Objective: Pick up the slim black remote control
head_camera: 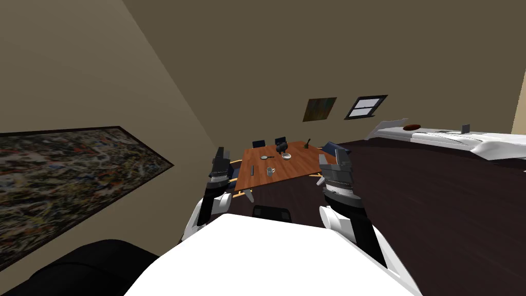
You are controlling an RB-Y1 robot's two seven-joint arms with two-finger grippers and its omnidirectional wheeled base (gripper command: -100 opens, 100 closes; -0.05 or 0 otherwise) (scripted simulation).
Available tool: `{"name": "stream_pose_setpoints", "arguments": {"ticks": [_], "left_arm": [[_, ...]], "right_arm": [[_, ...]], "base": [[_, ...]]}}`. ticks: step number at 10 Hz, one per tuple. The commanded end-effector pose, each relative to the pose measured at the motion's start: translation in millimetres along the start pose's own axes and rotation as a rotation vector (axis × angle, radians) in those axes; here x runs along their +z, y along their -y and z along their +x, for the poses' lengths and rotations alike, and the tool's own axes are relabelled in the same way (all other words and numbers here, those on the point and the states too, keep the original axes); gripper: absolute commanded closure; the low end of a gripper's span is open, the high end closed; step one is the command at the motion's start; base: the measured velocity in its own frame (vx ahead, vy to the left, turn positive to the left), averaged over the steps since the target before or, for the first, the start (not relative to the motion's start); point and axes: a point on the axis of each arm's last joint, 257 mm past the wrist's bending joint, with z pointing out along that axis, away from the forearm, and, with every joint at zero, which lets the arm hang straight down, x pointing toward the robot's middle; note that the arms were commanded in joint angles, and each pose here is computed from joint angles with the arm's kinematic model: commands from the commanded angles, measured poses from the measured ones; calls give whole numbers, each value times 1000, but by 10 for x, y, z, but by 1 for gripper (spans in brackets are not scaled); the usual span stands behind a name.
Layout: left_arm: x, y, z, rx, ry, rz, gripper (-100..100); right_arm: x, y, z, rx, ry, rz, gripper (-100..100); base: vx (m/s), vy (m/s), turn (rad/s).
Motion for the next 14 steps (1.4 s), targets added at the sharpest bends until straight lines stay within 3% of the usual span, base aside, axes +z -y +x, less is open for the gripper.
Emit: {"name": "stream_pose_setpoints", "arguments": {"ticks": [1, 6, 7, 9, 12, 14], "left_arm": [[-8, -121, -10, 8, -27, -27, -100], [-55, -701, -147, 25, -86, -172, -100], [-55, -701, -147, 25, -86, -172, -100], [-88, -1011, -248, 33, -104, -249, -100], [-125, -1225, -303, 37, -115, -310, -100], [-190, -1592, -431, 50, -131, -405, -100]], "right_arm": [[0, 0, 0, 0, 0, 0, 0], [0, 0, 0, 0, 0, 0, 0], [1, 0, 0, 0, 0, 0, 0], [0, 0, 0, 0, 0, 0, 0], [0, 0, 0, 0, 0, 0, 0], [0, 0, 0, 0, 0, 0, 0]], "base": [[-27, 2, -109], [-72, 18, -143], [-57, 16, -48], [-64, 15, -162], [-48, 10, -96], [-52, 10, -217]]}}
